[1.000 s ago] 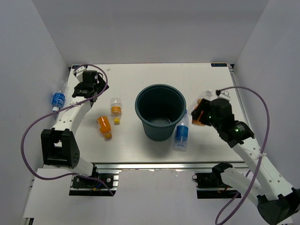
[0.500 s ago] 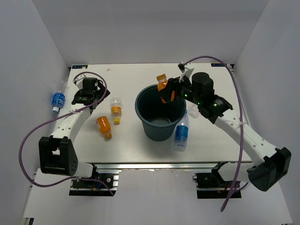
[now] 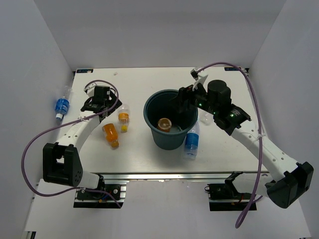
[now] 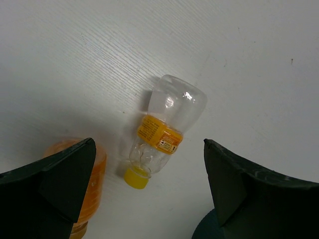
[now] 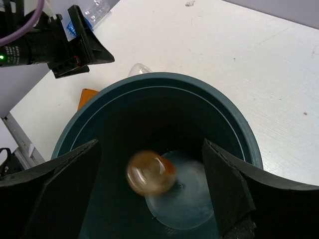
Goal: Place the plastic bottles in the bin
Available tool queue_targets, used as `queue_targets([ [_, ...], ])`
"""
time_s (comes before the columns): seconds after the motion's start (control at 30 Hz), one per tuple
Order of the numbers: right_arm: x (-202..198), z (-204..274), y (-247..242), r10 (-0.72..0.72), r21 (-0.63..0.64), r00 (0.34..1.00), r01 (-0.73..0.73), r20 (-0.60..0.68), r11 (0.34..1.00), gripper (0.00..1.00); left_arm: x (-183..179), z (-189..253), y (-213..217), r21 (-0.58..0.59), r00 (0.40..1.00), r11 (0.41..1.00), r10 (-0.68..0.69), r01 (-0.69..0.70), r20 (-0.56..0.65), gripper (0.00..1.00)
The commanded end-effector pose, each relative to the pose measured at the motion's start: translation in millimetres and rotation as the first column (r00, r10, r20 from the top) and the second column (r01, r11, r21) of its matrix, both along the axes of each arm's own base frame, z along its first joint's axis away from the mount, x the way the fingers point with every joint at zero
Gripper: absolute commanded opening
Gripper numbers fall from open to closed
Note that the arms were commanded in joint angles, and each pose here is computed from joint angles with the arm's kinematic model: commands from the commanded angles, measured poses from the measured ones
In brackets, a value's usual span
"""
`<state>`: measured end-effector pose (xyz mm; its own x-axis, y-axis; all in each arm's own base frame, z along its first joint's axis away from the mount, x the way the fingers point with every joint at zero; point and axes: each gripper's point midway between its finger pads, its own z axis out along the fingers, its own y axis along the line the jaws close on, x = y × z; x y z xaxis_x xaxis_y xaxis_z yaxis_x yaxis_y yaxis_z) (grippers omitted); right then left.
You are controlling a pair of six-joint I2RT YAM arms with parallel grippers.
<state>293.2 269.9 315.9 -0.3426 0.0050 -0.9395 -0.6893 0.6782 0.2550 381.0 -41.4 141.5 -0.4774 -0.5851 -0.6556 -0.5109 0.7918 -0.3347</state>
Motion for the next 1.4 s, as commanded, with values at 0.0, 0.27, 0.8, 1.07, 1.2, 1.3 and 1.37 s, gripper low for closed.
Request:
queue_targets([
  [0.0, -3, 30, -1, 0.006, 0.036, 0.995, -0.010, 0.098, 0.999, 0.87, 5, 2, -2, 0.017, 1.000, 1.000, -0.007, 0.008, -0.007, 0.98],
  [0.27, 16, 67, -41, -0.148, 0.047, 0.973, 0.142, 0.177, 0.989, 0.89, 23, -18, -18, 0.053, 0.991, 0.992, -0.109, 0.114, -0.079, 0.98],
  [0.8, 20, -31, -168, -0.511, 0.170, 0.853, 0.522, -0.108, 0.836, 0.89, 55, -84, -45, 0.069, 0.929, 0.952, -0.274, 0.299, -0.248, 0.93],
  [1.07, 16, -87, -195, -0.622, 0.098, 0.753, 0.651, -0.215, 0.753, 0.89, 64, -91, -50, 0.050, 0.922, 0.953, -0.275, 0.299, -0.273, 0.55],
  [1.2, 11, -119, -209, -0.684, 0.033, 0.682, 0.714, -0.259, 0.699, 0.89, 81, -58, -53, 0.055, 0.941, 0.957, -0.269, 0.286, -0.207, 0.44],
  [1.3, 7, -132, -212, -0.693, 0.001, 0.666, 0.721, -0.277, 0.693, 0.89, 82, -19, -35, 0.136, 0.969, 0.970, -0.177, 0.202, -0.173, 0.43],
  [1.37, 5, -136, -212, -0.692, -0.003, 0.662, 0.722, -0.288, 0.692, 0.89, 85, 34, -25, 0.162, 0.989, 0.977, -0.127, 0.137, -0.069, 0.43],
])
